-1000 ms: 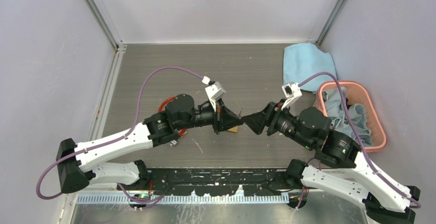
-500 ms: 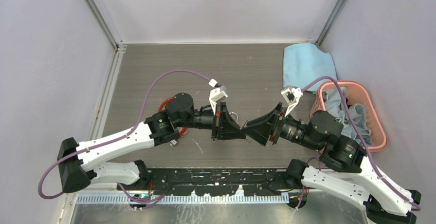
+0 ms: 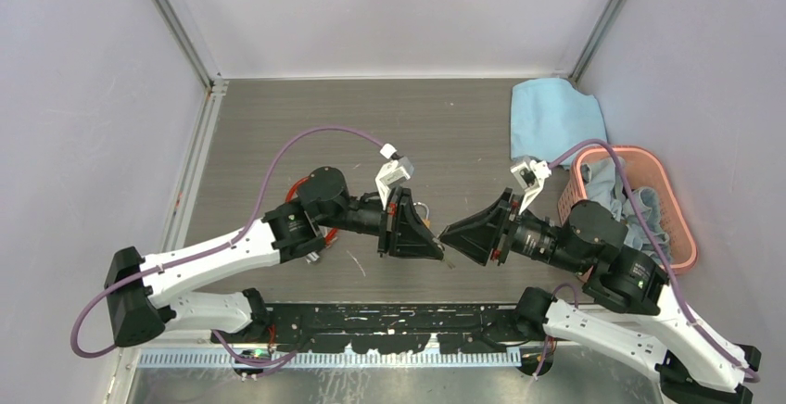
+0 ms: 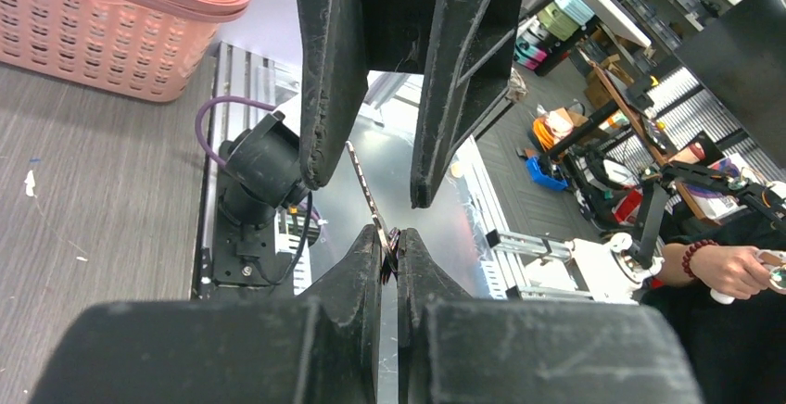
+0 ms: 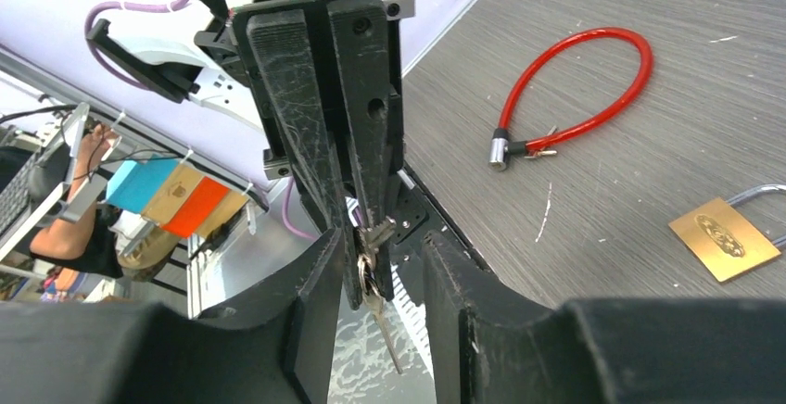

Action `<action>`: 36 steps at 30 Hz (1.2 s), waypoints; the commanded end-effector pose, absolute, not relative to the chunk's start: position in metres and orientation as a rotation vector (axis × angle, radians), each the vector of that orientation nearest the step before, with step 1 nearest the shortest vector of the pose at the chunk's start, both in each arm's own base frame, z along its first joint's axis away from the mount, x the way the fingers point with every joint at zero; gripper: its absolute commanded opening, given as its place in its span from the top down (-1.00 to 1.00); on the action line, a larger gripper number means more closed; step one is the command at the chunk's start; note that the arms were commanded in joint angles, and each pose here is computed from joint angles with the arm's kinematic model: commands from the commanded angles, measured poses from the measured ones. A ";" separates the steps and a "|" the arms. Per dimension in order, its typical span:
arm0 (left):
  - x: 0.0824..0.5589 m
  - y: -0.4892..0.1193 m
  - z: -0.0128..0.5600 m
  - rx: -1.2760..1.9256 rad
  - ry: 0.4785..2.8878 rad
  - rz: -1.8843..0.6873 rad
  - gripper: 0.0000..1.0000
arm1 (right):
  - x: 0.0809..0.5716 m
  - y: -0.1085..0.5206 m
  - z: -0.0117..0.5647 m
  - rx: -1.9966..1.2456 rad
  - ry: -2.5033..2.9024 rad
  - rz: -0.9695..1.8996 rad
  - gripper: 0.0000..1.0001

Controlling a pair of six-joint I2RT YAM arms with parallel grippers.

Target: Unlock with the key

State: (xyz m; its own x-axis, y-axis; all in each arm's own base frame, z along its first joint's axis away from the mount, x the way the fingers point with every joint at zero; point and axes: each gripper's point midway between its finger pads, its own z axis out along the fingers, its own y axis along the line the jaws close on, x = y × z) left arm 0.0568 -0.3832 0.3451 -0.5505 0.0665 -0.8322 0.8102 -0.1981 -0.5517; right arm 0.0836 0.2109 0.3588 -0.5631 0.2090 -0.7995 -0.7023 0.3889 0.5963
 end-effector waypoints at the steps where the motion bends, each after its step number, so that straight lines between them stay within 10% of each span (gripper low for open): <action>1: 0.049 -0.381 0.377 1.073 1.386 -1.863 1.00 | 0.071 0.216 0.391 -0.489 1.648 1.408 0.18; 30: 0.047 -0.382 0.373 1.088 1.391 -1.873 1.00 | 0.075 0.223 0.391 -0.486 1.659 1.410 0.98; 36: 0.058 -0.386 0.376 1.034 1.413 -1.834 0.35 | 0.090 0.221 0.394 -0.377 1.648 1.388 0.99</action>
